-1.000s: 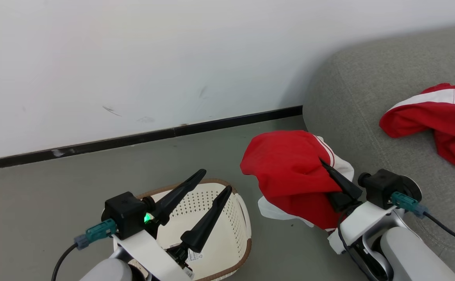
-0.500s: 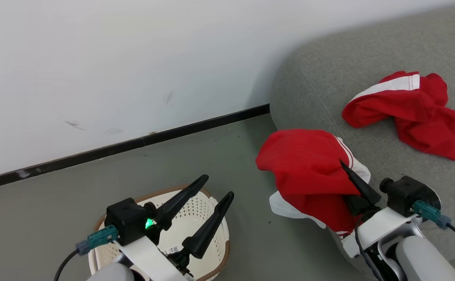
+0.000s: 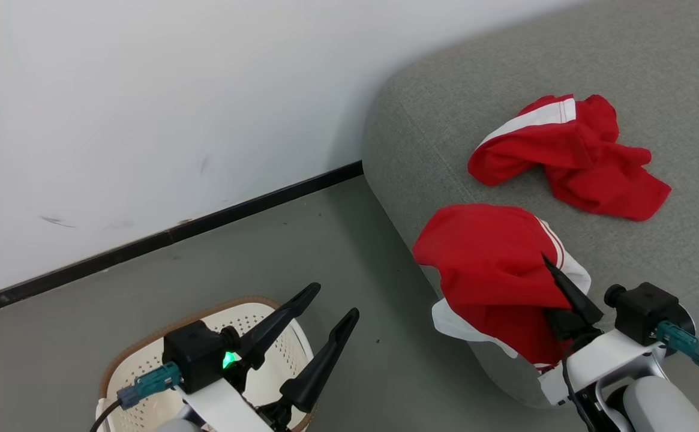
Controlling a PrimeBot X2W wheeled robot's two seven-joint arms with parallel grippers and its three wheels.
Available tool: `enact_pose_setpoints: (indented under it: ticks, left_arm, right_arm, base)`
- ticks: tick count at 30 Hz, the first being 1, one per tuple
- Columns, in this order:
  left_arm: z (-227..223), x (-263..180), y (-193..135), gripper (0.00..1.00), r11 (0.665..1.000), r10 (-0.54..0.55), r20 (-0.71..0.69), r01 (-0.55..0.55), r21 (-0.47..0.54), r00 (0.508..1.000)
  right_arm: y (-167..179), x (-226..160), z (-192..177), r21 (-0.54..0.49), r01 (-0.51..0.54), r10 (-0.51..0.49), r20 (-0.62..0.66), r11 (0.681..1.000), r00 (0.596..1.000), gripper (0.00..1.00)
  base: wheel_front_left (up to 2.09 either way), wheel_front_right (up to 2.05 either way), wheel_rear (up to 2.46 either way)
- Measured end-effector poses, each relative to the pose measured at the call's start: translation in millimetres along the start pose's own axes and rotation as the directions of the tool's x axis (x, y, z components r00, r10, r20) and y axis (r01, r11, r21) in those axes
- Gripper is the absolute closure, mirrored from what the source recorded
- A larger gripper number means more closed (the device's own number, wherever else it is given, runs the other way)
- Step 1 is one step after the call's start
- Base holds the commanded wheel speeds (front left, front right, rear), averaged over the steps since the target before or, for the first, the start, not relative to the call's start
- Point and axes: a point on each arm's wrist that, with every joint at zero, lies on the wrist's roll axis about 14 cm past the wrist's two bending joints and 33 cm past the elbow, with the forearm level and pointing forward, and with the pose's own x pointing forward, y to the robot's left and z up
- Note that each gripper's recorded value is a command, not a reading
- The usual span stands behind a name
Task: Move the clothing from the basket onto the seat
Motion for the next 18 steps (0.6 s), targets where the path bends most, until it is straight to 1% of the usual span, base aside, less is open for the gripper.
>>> enact_pose_setpoints:
  ticks: [5,11,15,18]
  left_arm:
    - [-7,4,-5,0.0,1.0,-0.023,-0.013,0.023,-0.02,1.0]
    - [-12,7,-4,0.0,0.999,-0.024,-0.017,0.023,-0.043,1.0]
    - [-19,5,0,0.0,0.998,-0.013,-0.033,0.011,-0.055,0.999]
    - [-21,5,3,0.0,0.998,-0.009,-0.034,0.007,-0.064,0.999]
  right_arm:
    - [-12,-11,-3,0.014,0.046,-0.046,-0.013,0.999,0.999,1.0]
    - [-24,-18,-7,0.053,0.095,-0.094,-0.029,0.994,0.995,1.0]
    - [-38,-21,-10,0.074,0.14,-0.137,-0.041,0.987,0.99,1.0]
    - [-48,-19,-11,0.115,0.179,-0.175,-0.043,0.977,0.984,1.0]
  base:
    - [0.0,0.0,0.0]
    - [0.0,0.0,0.0]
    - [0.0,0.0,0.0]
    - [0.0,0.0,0.0]
